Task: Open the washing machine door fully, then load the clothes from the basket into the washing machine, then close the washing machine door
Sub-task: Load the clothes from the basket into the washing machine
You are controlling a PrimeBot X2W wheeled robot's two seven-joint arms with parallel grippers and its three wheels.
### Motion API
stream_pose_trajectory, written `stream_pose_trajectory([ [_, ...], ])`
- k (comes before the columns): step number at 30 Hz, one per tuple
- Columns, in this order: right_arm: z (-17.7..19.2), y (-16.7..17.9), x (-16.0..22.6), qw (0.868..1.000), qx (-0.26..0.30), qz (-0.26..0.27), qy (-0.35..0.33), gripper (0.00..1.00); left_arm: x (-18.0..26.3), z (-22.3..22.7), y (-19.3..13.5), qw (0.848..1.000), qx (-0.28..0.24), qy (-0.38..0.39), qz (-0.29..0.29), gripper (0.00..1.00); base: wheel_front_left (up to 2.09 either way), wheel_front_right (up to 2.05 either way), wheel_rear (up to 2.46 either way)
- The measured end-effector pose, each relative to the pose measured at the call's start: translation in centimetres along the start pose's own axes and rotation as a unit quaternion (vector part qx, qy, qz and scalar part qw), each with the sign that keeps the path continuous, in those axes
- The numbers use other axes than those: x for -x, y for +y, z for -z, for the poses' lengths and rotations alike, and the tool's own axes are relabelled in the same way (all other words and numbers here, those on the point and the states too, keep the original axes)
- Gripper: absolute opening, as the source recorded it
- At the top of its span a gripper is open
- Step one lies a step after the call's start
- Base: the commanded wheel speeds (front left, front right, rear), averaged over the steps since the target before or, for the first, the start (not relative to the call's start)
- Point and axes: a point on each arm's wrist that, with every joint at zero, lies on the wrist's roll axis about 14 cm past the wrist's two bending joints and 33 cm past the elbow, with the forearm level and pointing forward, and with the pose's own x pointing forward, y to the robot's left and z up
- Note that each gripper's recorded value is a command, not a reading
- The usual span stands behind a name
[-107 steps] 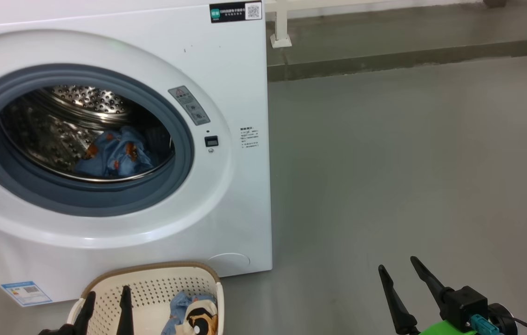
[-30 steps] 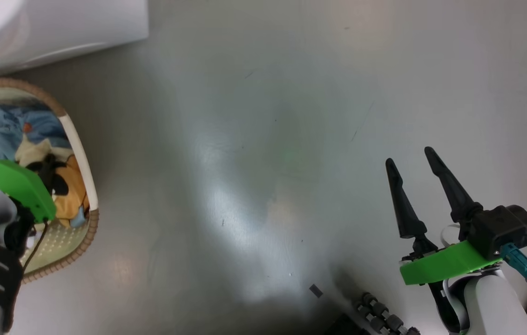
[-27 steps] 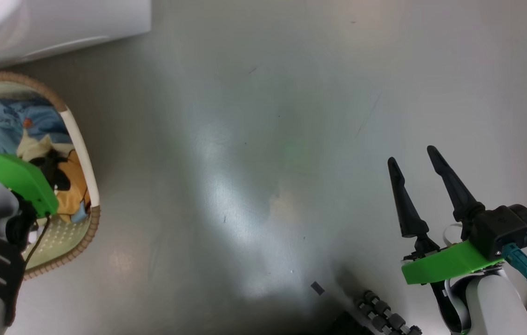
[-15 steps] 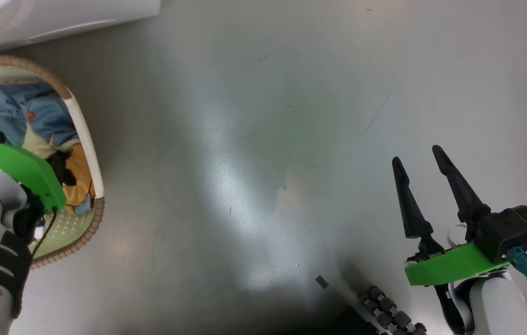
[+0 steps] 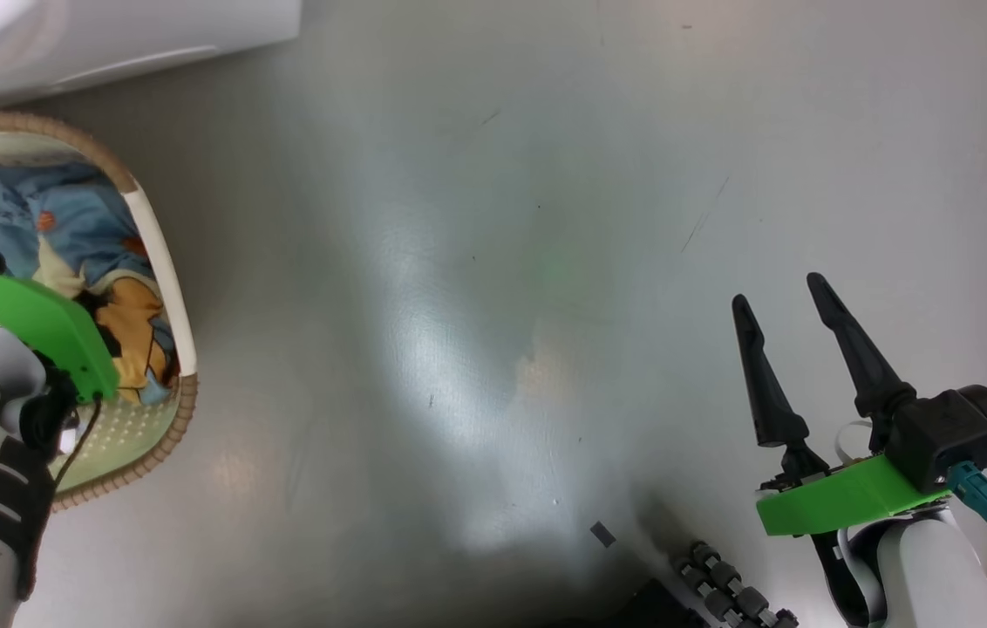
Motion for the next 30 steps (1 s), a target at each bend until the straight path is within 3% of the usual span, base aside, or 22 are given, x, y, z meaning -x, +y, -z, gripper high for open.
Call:
stream_pose_trajectory([
  [14,-3.2,0.7,-0.8,0.999,-0.004,-0.013,-0.046,1.00,2.8,-1.9,0.8,0.997,0.018,-0.068,-0.013,0.00,0.00,0.00,0.00],
  [30,-7.8,2.6,0.7,0.994,-0.011,-0.042,-0.102,1.00,11.0,-1.8,0.7,0.983,0.019,-0.180,-0.012,0.00,0.00,0.00,0.00],
])
